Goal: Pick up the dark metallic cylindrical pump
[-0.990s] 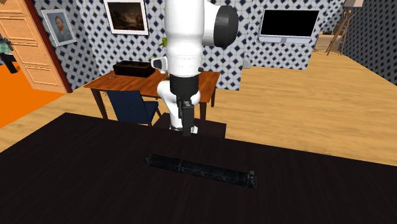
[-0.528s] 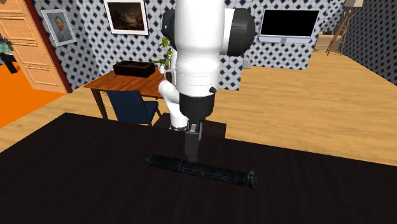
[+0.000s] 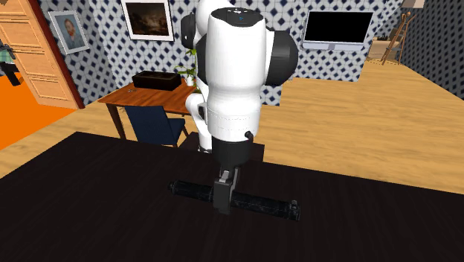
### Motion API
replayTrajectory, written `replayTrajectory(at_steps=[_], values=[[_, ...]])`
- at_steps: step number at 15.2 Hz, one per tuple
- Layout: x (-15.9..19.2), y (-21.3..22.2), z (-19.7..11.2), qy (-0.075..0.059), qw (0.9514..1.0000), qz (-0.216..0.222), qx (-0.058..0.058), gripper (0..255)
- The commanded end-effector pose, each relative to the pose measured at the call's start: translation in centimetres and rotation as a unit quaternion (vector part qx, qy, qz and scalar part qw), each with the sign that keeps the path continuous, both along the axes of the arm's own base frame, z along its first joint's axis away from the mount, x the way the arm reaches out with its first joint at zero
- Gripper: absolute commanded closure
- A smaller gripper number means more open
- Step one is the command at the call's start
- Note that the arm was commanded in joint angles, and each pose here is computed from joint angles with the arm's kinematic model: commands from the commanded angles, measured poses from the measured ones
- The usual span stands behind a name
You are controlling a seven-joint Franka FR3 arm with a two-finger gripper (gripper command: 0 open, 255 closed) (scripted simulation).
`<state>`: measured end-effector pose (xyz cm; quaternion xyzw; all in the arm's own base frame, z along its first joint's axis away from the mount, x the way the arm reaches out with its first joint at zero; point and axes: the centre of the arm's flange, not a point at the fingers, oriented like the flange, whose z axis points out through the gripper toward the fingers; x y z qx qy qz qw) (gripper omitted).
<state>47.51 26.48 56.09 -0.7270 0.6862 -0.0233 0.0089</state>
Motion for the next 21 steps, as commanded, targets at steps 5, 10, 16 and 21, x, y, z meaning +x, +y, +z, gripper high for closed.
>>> replayTrajectory(at_steps=[5, 10, 16, 21], values=[[-0.1, -0.1, -1.3, 0.0, 1.0, 0.0, 0.0, 255], [-0.1, -0.1, -1.3, 0.0, 1.0, 0.0, 0.0, 255], [0.0, -0.1, 0.3, 0.0, 1.0, 0.0, 0.0, 255], [0.0, -0.1, 2.9, 0.0, 1.0, 0.0, 0.0, 255]])
